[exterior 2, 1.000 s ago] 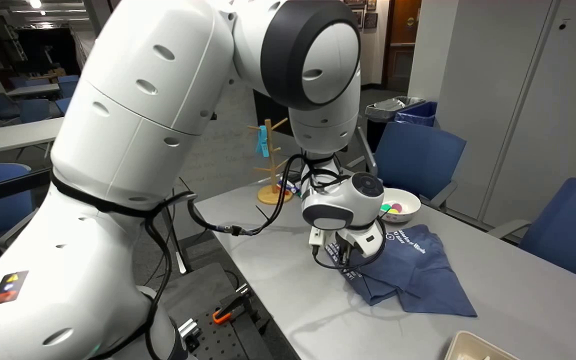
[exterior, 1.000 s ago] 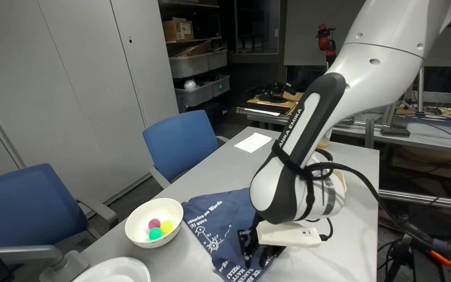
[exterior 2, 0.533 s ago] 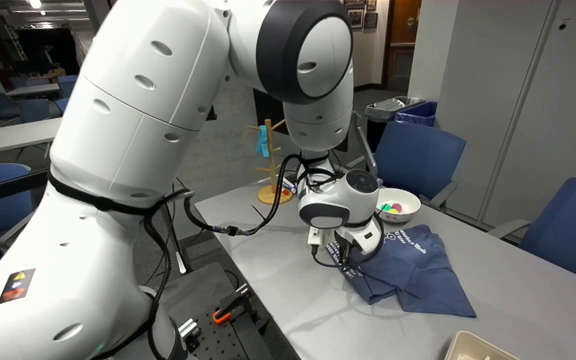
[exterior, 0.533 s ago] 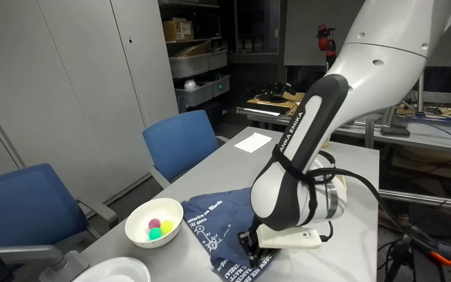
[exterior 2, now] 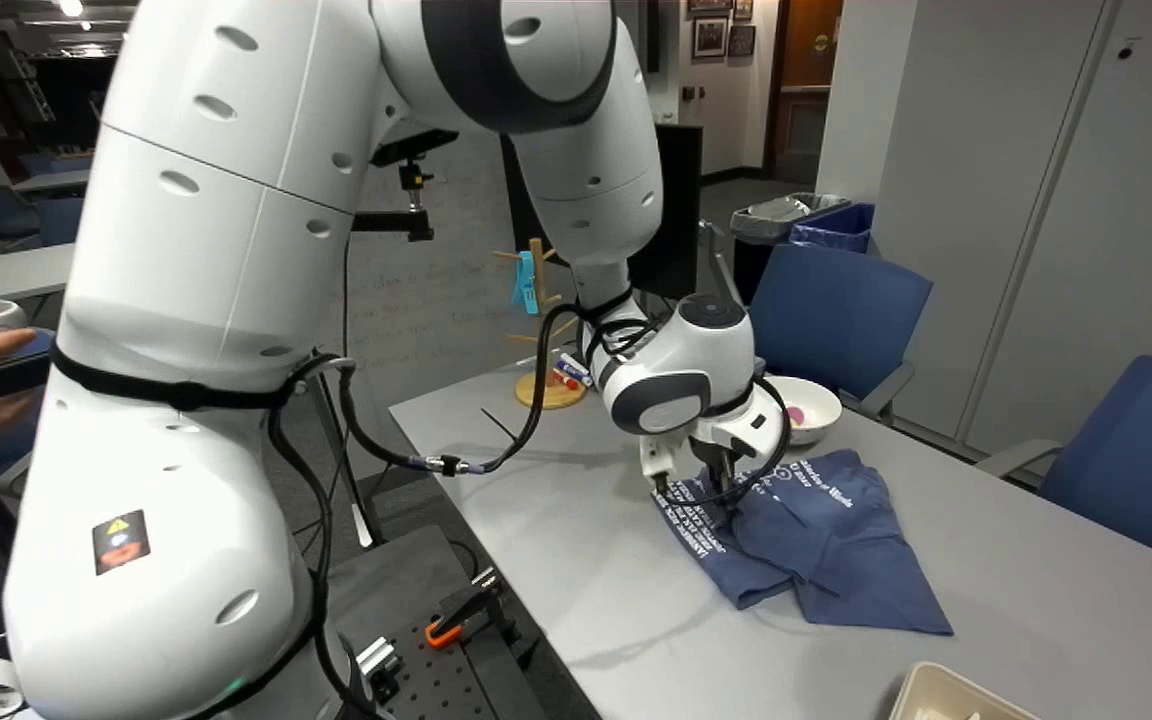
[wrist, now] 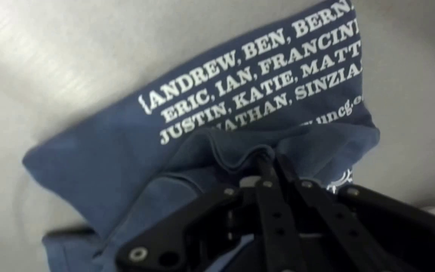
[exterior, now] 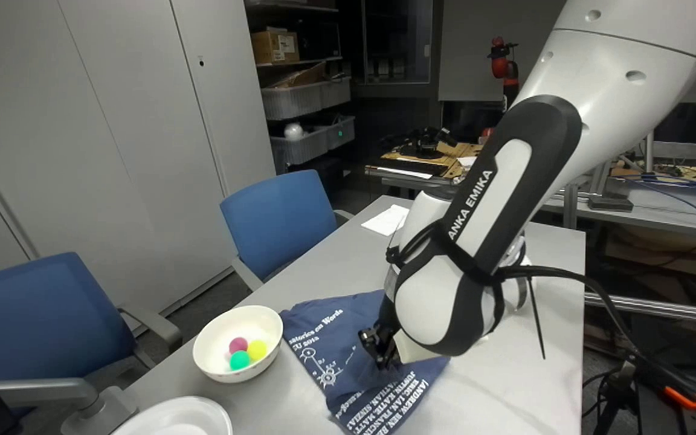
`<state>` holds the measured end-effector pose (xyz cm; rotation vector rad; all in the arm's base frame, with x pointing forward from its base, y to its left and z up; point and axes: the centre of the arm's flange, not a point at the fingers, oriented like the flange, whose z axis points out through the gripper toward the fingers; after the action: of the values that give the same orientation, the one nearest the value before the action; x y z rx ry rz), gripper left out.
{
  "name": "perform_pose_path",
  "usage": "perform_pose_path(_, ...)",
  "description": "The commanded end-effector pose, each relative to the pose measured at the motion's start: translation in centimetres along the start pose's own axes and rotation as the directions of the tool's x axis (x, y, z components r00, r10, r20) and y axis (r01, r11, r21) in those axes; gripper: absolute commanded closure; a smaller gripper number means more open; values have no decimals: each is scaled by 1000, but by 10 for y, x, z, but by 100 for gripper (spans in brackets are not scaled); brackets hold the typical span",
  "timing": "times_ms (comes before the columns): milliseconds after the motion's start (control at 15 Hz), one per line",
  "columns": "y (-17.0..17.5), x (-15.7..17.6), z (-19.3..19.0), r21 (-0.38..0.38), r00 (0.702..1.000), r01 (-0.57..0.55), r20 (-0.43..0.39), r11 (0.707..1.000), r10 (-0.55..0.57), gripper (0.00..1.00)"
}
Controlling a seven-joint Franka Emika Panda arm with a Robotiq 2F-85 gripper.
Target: Fold the shirt
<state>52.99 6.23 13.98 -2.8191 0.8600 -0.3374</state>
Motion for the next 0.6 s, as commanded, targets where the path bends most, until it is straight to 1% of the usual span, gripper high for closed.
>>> perform_pose_path(0,-16,33,-17,-51,980,122,-150,991,-128,99)
perform_pose_path(200,-25,68,-13,-68,949,199,-238,978,-209,99)
perform_pose_path(333,-31,90,-8,-85,932,228,-270,970,-243,99)
perform_pose_path(533,-40,118,4,-79,920,245,-295,966,-257,99)
